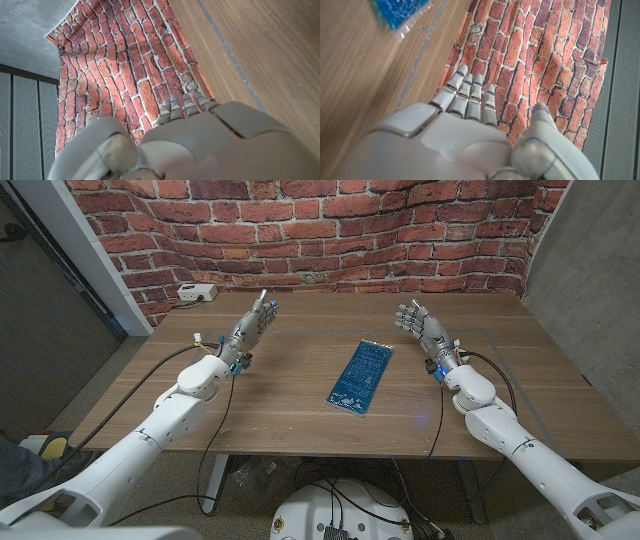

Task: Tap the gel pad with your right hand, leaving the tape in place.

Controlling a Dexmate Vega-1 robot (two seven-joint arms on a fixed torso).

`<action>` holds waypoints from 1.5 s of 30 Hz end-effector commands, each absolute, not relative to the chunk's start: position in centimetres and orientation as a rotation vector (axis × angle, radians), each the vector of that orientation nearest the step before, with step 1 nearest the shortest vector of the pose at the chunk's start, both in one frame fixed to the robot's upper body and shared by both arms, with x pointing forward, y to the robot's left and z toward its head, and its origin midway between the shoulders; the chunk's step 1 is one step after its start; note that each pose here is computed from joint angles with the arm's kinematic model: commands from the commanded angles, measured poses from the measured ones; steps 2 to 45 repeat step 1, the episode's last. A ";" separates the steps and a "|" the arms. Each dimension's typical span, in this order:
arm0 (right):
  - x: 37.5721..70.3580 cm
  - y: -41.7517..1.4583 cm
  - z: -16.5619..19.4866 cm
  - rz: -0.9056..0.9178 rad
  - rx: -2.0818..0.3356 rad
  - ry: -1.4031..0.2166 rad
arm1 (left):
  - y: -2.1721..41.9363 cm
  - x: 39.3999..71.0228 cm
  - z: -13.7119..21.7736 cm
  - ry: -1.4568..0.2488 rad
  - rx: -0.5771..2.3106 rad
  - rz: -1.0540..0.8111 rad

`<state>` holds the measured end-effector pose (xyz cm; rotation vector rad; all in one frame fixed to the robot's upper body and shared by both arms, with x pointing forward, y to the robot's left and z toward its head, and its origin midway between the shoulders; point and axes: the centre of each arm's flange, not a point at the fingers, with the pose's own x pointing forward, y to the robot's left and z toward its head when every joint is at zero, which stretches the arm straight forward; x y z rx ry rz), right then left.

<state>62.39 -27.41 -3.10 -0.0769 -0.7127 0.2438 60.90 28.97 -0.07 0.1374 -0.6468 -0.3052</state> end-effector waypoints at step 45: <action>62.7 -27.6 -3.1 0.262 -0.057 -0.713 | 28.6 60.7 0.1 -0.650 0.149 -0.307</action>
